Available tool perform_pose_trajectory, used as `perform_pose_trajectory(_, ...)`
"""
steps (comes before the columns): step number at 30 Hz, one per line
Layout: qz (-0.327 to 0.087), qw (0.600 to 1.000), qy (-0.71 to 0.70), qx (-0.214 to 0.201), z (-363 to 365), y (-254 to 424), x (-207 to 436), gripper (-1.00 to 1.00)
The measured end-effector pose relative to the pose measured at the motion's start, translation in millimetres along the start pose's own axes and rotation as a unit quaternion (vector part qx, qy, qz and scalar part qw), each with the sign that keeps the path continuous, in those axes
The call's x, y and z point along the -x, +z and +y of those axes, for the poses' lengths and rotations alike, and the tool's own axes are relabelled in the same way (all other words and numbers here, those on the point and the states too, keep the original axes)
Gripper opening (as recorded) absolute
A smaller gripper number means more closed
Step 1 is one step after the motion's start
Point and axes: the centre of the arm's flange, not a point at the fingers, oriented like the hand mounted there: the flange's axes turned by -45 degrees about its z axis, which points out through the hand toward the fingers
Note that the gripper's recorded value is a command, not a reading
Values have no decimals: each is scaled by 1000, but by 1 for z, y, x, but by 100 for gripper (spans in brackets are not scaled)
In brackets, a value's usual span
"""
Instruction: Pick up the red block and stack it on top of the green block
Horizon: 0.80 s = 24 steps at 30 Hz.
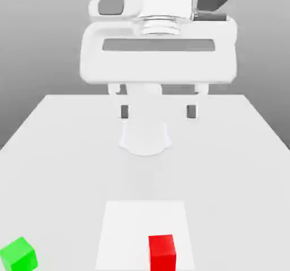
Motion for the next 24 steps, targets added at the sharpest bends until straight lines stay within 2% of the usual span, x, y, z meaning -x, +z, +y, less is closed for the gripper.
perform_pose_trajectory(9,-127,992,-16,-7,-13,161,59,0)
perform_pose_trajectory(14,-147,989,-18,-9,-16,229,85,0)
perform_pose_trajectory(15,-148,989,-18,-9,-16,240,89,-100)
perform_pose_trajectory(21,-148,989,-18,-9,-16,246,91,-100)
perform_pose_trajectory(24,-148,989,-18,-9,-16,224,84,-100)
